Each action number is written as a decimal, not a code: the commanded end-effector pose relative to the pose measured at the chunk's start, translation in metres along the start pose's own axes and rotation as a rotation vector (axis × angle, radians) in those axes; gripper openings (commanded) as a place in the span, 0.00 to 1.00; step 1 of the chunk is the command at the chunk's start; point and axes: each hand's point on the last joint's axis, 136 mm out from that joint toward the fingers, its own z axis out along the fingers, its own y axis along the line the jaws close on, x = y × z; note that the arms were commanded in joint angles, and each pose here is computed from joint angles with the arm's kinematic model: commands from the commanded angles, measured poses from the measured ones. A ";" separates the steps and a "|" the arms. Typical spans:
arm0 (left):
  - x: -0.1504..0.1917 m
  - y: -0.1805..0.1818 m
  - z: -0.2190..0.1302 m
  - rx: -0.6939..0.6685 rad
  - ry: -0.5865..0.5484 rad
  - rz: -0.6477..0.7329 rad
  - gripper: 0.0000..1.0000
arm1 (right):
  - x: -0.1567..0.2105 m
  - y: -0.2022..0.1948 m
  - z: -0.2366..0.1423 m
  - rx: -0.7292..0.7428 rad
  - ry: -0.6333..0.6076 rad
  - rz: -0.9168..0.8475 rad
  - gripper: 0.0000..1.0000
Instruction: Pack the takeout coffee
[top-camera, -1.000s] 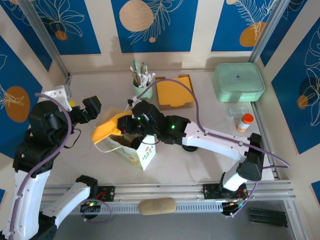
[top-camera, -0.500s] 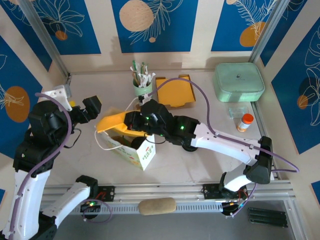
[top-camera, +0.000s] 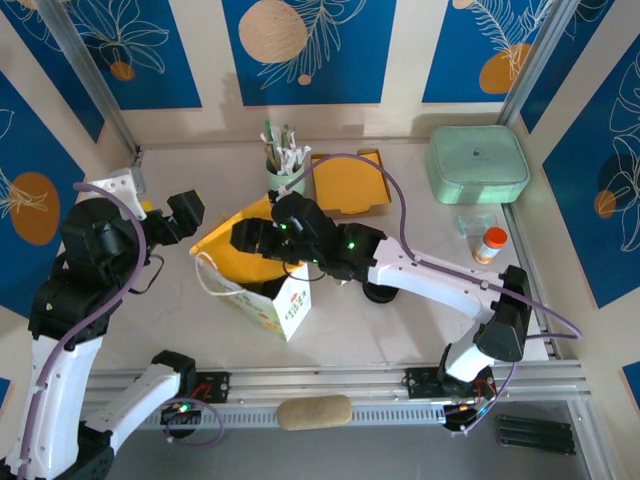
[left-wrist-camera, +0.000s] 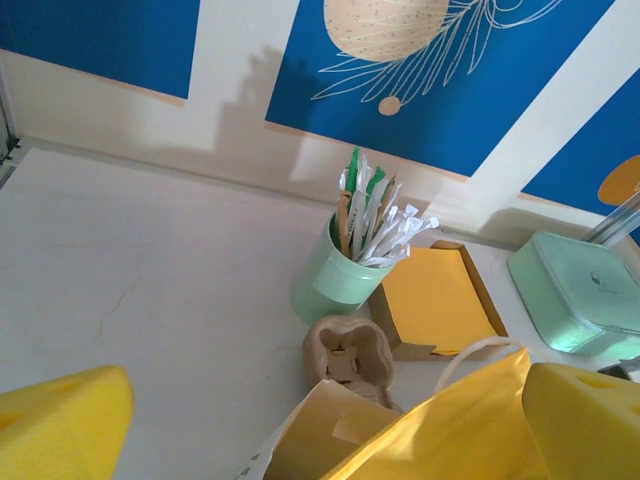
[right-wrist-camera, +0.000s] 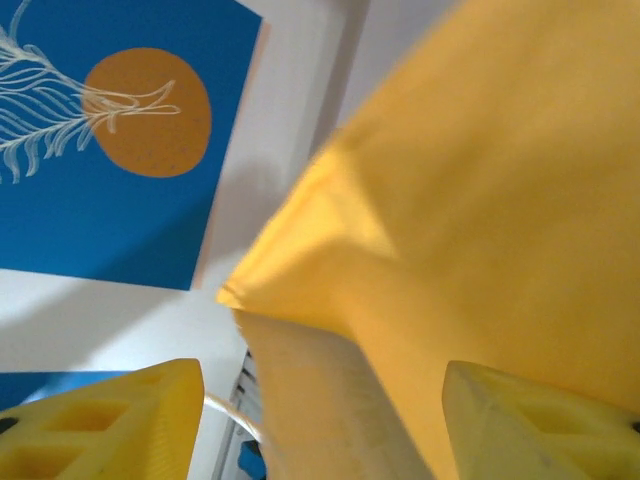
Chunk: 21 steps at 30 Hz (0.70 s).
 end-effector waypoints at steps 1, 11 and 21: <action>-0.005 -0.002 -0.001 0.011 -0.017 -0.012 0.99 | -0.001 0.031 -0.009 -0.099 0.038 -0.037 0.70; -0.006 -0.003 0.000 0.013 -0.016 -0.012 0.99 | -0.017 0.050 -0.037 -0.121 -0.008 -0.167 0.73; -0.005 -0.004 0.002 0.020 -0.015 -0.016 0.99 | -0.039 -0.012 -0.060 0.118 -0.077 -0.243 0.72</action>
